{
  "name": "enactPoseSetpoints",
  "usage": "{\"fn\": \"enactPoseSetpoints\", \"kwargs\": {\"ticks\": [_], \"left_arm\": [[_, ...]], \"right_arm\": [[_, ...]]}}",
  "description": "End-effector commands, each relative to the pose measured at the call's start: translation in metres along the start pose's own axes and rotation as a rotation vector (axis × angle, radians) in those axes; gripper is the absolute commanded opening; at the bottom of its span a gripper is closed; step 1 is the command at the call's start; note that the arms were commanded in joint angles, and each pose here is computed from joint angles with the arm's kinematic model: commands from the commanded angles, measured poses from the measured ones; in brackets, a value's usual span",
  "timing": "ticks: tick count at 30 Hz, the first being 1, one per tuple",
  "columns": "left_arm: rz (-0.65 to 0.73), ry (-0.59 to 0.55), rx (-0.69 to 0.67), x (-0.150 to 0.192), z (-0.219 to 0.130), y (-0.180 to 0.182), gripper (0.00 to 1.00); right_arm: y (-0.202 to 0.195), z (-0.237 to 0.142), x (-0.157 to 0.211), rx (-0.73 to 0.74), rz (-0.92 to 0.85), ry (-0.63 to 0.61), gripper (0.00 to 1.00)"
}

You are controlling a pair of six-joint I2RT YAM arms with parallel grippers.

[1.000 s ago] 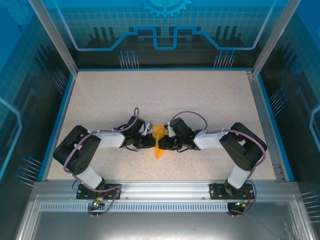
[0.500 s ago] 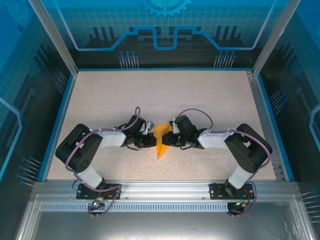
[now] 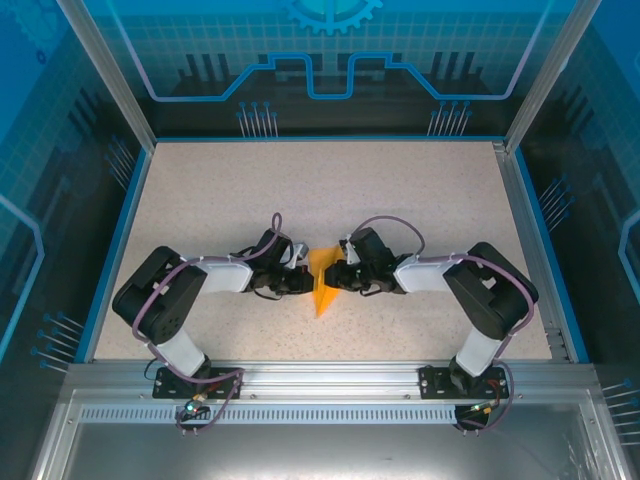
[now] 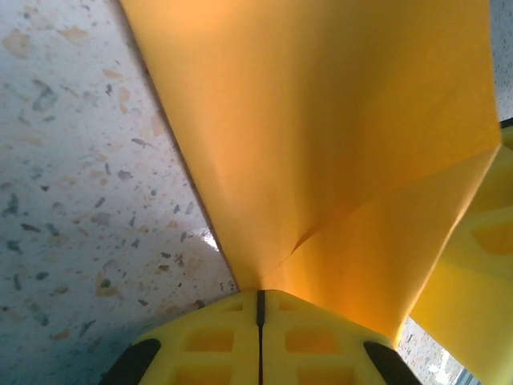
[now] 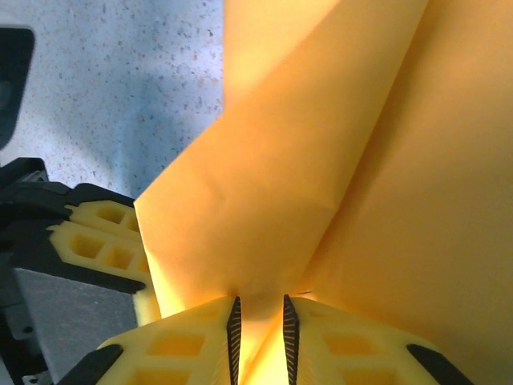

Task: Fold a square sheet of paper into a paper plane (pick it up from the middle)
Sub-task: Fourth fold the wing at the center of the table.

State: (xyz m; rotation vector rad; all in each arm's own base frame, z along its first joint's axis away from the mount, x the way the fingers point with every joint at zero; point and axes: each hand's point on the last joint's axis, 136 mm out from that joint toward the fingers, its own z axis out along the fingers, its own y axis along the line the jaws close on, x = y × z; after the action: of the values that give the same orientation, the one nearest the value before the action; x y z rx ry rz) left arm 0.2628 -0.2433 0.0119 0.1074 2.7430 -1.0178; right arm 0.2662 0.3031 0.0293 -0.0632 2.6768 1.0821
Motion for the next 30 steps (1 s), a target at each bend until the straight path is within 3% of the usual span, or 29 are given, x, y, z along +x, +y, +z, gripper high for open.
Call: {"fn": "enactPoseSetpoints", "kwargs": {"ticks": [1, 30], "left_arm": [[-0.006, 0.043, -0.076, 0.012, 0.011, 0.022, 0.06], [-0.016, -0.002, -0.024, 0.008, 0.002, 0.015, 0.04]], "right_arm": [[0.013, 0.005, -0.008, -0.05, -0.03, 0.003, 0.23], [0.005, 0.024, 0.011, -0.033, -0.058, 0.097, 0.2]]}}
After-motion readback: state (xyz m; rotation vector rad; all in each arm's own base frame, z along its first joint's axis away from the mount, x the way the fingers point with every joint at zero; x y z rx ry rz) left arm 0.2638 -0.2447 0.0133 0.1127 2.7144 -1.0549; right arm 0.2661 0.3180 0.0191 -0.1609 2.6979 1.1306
